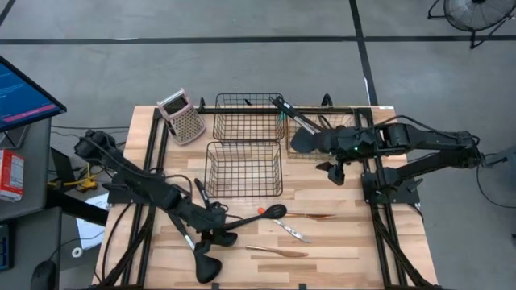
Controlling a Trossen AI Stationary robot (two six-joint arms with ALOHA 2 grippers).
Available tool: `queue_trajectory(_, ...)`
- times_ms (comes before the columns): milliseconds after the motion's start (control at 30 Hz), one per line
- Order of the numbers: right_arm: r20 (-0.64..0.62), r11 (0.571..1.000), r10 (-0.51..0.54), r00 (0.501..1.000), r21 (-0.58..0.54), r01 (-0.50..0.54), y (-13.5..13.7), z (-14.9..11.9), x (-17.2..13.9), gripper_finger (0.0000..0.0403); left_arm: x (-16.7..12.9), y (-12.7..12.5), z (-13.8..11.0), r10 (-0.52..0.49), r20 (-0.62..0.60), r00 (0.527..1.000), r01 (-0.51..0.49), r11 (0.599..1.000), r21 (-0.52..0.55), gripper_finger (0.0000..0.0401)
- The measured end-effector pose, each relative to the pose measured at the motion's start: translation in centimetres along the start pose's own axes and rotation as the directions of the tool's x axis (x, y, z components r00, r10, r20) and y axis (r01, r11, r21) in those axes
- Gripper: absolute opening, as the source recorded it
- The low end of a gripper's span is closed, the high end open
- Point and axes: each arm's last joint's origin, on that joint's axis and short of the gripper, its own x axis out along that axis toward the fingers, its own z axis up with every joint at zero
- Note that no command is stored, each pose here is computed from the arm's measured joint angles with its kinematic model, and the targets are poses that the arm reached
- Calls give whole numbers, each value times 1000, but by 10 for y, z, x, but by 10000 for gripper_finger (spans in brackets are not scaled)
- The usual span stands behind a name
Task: Pick & Place Kitchen Items
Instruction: Put the serving spoon into the top left wire basket
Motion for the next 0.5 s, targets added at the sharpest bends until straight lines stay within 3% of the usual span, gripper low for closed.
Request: queue_trajectory(500,-10,1000,12,1000,-18,-12,4,-2,-1,286,41,8,-19,64,-119,991,-62,998,13,175)
